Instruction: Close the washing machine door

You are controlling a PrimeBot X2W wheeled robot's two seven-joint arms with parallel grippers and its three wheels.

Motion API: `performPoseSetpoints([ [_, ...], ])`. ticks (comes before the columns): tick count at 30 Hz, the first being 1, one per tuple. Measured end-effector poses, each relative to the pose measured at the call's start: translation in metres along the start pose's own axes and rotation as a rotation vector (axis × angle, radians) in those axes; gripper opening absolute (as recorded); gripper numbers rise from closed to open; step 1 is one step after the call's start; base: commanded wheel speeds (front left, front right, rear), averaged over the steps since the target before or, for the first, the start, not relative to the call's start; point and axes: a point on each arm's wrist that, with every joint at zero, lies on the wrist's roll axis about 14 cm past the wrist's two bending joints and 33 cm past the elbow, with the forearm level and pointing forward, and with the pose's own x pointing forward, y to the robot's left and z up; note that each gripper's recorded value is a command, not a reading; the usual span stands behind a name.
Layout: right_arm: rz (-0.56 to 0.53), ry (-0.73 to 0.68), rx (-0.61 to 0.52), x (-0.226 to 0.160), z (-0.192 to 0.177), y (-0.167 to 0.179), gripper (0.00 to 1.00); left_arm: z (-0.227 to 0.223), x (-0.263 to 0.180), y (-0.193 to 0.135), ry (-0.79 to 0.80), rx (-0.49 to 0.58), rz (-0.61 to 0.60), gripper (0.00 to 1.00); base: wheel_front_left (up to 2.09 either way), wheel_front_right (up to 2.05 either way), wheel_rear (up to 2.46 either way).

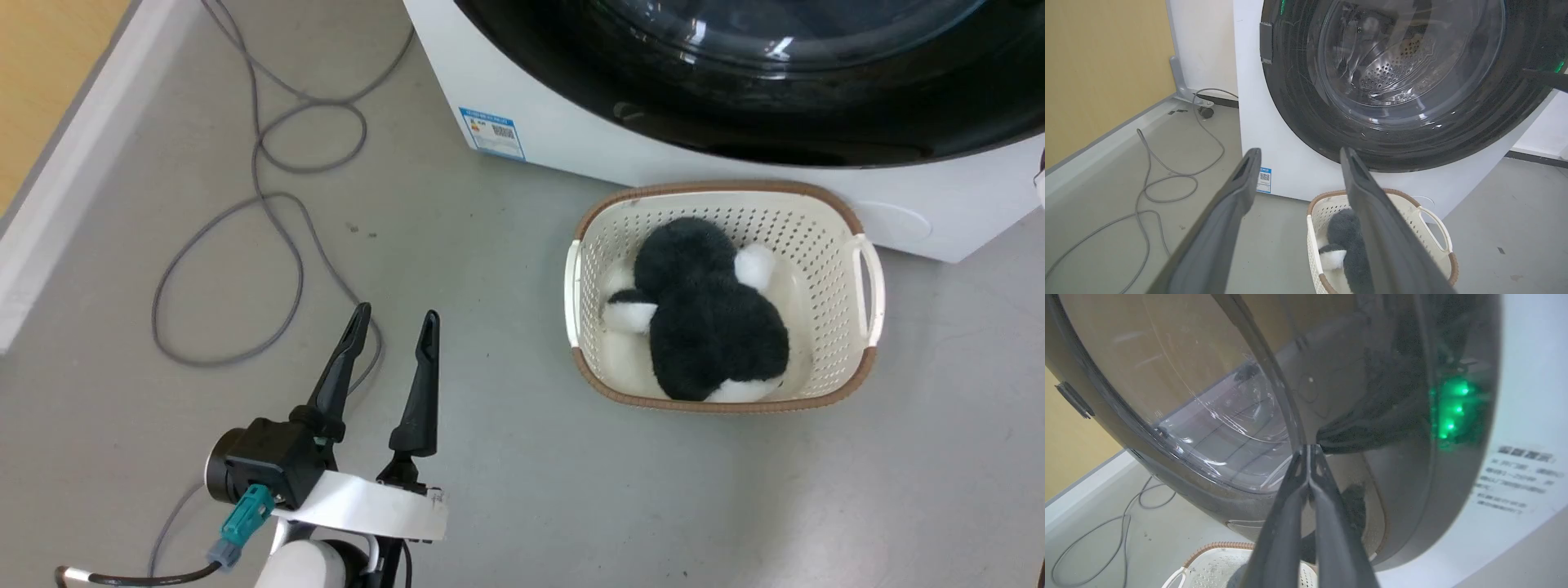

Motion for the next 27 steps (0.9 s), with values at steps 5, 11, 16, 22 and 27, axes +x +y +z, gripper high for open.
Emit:
performPoseSetpoints([
  [5,-0.009,-0.06,-0.009,-0.011,0.02,0.0,0.0,0.008,-0.001,-0.003,-0.025,-0.006,-0.006,1.0,0.0,0.0,0.0],
  [11,-0.002,-0.12,-0.026,-0.047,0.03,0.006,0.0,0.022,-0.004,-0.008,-0.067,-0.01,-0.025,1.0,0.0,0.0,0.0],
  [16,0.013,-0.17,-0.03,-0.089,0.034,0.014,0.0,0.031,-0.012,-0.008,-0.092,-0.008,-0.027,1.0,0.0,0.0,0.0],
  [22,0.007,-0.203,-0.04,-0.144,0.03,0.02,0.0,0.038,-0.02,-0.014,-0.116,-0.006,-0.051,1.0,0.0,0.0,0.0],
  [27,-0.018,-0.222,-0.023,-0.188,0.02,0.027,0.0,0.042,-0.026,-0.017,-0.129,-0.005,-0.064,1.0,0.0,0.0,0.0],
])
